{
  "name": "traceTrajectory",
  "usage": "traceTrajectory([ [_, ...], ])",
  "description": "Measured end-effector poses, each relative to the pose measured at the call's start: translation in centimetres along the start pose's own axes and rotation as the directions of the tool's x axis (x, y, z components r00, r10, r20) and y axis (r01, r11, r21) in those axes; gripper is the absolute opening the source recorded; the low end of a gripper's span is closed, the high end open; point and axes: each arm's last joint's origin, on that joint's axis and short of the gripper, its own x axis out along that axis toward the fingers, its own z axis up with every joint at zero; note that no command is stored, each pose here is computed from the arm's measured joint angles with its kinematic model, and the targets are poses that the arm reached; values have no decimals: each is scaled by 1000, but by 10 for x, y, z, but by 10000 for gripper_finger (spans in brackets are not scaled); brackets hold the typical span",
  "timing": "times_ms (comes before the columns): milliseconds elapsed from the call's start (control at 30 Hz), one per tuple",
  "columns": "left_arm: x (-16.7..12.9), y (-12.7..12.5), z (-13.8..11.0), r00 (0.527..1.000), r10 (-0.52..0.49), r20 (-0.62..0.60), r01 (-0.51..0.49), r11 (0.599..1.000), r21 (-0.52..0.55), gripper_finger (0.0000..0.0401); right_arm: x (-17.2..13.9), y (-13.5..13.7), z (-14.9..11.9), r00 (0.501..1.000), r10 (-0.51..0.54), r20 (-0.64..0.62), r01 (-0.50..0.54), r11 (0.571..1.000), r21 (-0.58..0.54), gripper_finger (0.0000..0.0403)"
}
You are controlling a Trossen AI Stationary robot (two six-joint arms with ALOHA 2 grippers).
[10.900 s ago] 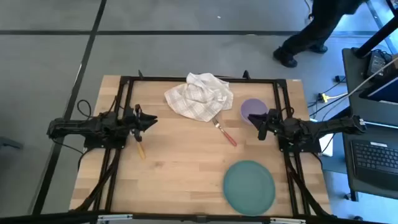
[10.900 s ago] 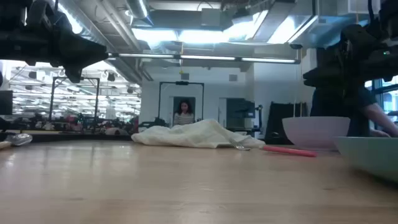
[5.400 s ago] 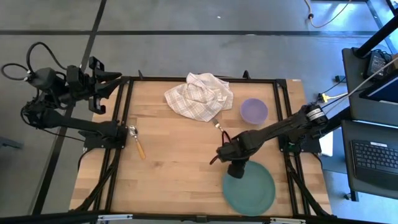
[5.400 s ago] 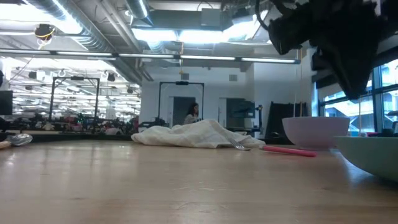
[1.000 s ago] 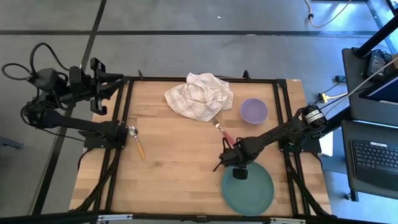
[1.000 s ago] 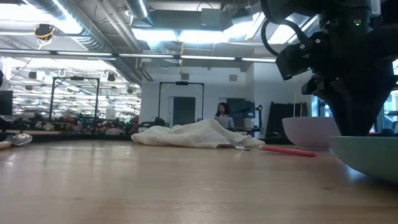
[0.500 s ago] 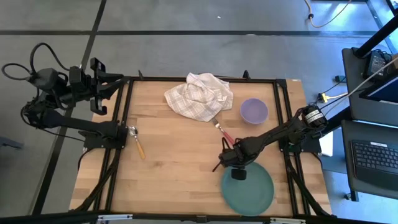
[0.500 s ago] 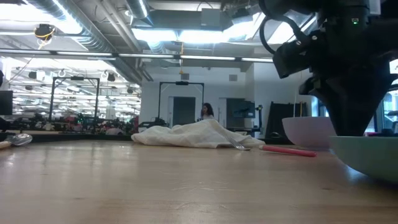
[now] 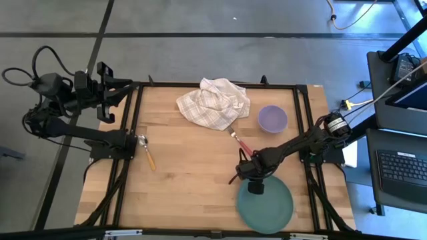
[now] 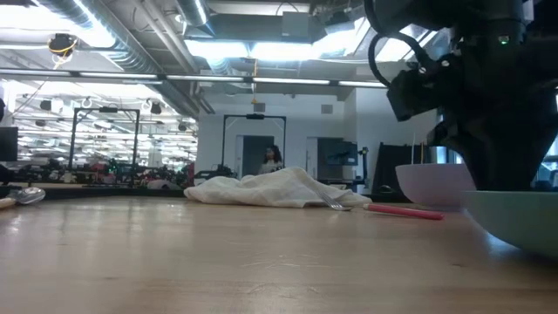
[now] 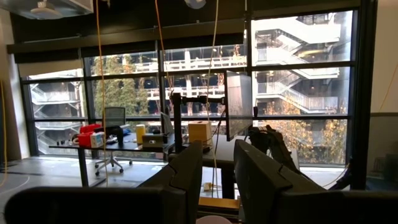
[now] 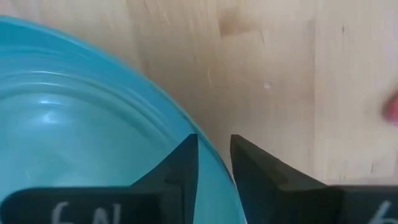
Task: Set table place
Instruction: Put the light blue plate on the center of the table
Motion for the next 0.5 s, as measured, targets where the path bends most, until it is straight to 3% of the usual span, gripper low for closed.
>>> traceTrajectory([
  [200,0,0,0,1000,0,0,0,1000,0,86,0,0,-1,1000,21,-16,-20,999,50,14],
  [333,0,0,0,1000,0,0,0,1000,0,86,-4,1,2,997,66,-38,-61,991,119,10],
  [500,0,0,0,1000,0,1,0,1000,0,86,-38,7,28,995,65,81,-81,974,212,8],
])
